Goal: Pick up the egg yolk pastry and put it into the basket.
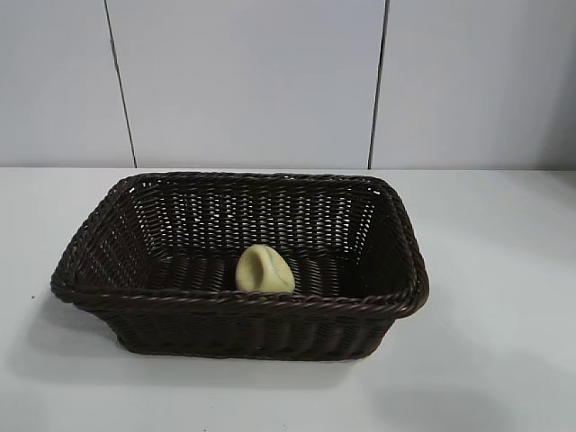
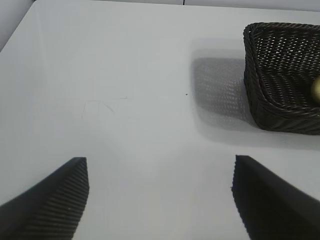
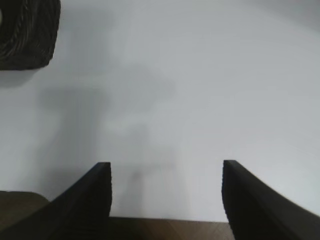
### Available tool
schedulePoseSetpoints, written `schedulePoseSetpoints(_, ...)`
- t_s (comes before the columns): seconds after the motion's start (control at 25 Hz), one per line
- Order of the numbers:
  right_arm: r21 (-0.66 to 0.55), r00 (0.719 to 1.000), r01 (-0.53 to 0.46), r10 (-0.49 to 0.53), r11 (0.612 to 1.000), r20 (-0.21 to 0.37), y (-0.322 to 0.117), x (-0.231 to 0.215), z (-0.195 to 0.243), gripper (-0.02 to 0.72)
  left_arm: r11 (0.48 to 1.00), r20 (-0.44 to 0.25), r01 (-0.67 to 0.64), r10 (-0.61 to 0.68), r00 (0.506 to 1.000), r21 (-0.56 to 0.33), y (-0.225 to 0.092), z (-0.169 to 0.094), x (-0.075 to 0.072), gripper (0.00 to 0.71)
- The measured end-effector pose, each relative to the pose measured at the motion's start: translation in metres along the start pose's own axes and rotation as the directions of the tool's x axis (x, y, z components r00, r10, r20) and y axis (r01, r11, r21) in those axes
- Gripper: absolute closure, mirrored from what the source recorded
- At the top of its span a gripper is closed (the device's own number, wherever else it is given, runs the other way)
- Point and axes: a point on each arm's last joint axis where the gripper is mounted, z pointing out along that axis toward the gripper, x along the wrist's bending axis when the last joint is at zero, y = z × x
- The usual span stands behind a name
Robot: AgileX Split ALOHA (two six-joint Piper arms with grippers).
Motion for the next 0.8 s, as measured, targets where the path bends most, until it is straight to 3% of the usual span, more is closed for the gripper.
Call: schedulePoseSetpoints(0.8, -0.029, 1.000, 0.002, -0.002, 1.000, 0.005, -0.0013, -0.0004, 0.0014, 0.239, 1.000, 0.000, 0.000, 0.000, 1.000, 0.000, 0.0000, 0.0000, 0.0000, 0.139)
